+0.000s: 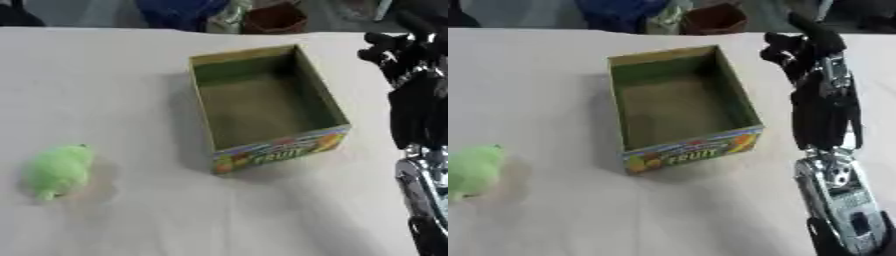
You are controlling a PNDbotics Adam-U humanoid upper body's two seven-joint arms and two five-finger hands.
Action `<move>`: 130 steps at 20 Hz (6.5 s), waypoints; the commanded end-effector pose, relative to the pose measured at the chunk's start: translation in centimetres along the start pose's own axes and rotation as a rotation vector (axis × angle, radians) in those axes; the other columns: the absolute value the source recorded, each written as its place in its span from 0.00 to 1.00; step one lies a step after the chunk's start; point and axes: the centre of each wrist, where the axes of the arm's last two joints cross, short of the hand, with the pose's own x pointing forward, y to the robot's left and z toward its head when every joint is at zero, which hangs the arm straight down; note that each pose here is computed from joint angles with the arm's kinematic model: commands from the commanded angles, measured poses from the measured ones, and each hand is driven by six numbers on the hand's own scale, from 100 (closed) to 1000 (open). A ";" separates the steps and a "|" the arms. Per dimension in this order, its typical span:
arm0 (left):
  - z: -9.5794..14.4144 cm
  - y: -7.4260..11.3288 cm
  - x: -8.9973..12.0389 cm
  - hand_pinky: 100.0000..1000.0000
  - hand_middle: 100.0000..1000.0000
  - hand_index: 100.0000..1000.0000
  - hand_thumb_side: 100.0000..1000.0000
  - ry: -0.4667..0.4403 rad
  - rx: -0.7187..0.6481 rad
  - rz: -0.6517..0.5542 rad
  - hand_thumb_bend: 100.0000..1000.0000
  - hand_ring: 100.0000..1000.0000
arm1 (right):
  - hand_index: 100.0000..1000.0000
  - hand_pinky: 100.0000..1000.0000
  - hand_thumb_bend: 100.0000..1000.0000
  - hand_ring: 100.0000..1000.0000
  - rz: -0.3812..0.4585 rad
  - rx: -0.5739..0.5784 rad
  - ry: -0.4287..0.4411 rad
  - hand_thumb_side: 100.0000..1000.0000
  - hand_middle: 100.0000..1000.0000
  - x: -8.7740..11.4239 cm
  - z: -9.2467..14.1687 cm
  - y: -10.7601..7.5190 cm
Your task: Pick up objects on the table and place them in the box.
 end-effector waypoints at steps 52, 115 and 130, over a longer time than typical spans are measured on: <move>-8.4 -3.7 3.4 0.70 0.76 0.98 1.00 -0.470 -0.831 -0.238 0.61 0.76 | 0.85 0.73 0.00 0.78 0.002 0.072 0.002 0.98 0.49 0.4 0.2 0.2; -7.8 -8.7 1.8 0.43 0.41 0.64 0.15 -0.390 -0.684 -0.405 0.00 0.49 | 0.86 0.74 0.00 0.80 -0.007 0.093 0.028 0.98 0.48 0.2 0.7 0.5; -10.2 -7.3 4.7 0.31 0.30 0.53 0.17 -0.461 -0.465 -0.384 0.00 0.39 | 0.85 0.73 0.00 0.79 -0.008 0.092 -0.013 0.98 0.49 0.5 0.0 0.3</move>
